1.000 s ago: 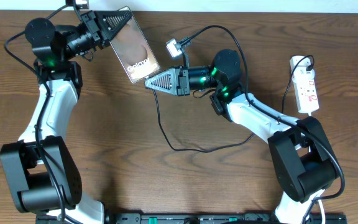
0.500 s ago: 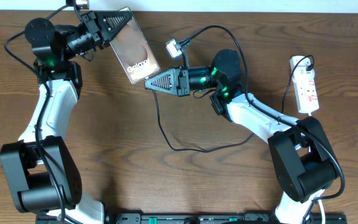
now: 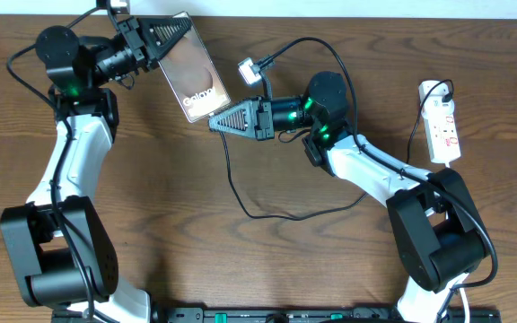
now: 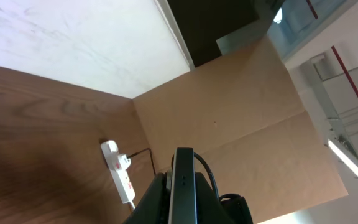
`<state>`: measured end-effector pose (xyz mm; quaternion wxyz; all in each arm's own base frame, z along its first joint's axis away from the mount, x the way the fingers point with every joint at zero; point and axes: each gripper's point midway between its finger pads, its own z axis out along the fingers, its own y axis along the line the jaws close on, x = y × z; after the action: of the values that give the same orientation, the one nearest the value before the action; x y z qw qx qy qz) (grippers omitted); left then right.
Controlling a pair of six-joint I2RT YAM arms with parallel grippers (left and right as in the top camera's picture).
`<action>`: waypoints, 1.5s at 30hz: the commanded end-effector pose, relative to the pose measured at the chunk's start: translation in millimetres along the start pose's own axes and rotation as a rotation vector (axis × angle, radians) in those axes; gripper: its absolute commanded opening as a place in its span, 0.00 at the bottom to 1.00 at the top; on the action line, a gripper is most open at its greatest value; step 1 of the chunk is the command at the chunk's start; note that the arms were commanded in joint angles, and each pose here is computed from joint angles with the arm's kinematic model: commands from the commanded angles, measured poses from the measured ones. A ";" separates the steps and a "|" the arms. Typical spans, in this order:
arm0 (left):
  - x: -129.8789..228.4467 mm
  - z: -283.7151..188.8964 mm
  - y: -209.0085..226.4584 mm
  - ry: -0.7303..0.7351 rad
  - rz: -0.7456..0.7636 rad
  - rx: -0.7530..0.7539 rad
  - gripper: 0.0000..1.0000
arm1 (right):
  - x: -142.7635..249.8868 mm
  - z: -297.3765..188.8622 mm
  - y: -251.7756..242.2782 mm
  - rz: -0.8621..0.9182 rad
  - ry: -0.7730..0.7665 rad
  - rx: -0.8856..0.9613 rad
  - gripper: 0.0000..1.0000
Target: Plug charger to phone and switch on socket
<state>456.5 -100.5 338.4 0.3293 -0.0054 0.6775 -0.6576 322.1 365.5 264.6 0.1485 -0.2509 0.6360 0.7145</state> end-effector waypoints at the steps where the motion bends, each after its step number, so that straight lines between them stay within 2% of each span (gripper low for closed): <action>1: 15.3 10.7 -20.6 0.079 0.059 0.041 0.08 | -9.4 2.3 0.9 -0.014 -0.040 0.010 0.01; 19: 20.9 14.1 -22.3 0.102 0.064 0.050 0.07 | -15.7 -6.6 -2.3 -0.017 -0.060 0.023 0.01; 20: 20.7 13.9 -22.2 0.102 0.067 0.050 0.07 | -15.2 -6.6 -2.2 -0.017 -0.057 0.022 0.04; 22: 20.3 13.5 -22.1 0.100 0.068 0.049 0.07 | -13.6 -6.5 -1.5 -0.028 -0.048 0.018 0.21; 23: 20.0 13.3 -22.0 0.099 0.068 0.049 0.07 | -12.5 -6.4 -1.1 -0.036 -0.041 0.015 0.33; 26: 18.4 11.4 -21.3 0.095 0.068 0.046 0.08 | -8.5 -6.3 0.5 -0.047 -0.018 0.006 0.82; 27: 17.5 10.2 -21.0 0.092 0.069 0.045 0.08 | -6.9 -6.3 1.1 -0.048 -0.009 0.002 0.95; 28: 16.1 8.7 -20.5 0.088 0.069 0.042 0.07 | -5.7 -6.3 1.6 -0.054 -0.002 -0.001 0.99; 45: -11.4 -41.2 -8.5 0.020 0.079 -0.012 0.07 | -9.7 -16.5 -1.1 -0.074 -0.007 0.007 0.99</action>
<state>450.3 -72.6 334.9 0.3339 0.0081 0.6849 -0.6476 327.1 355.6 263.9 0.1595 -0.2630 0.6331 0.7103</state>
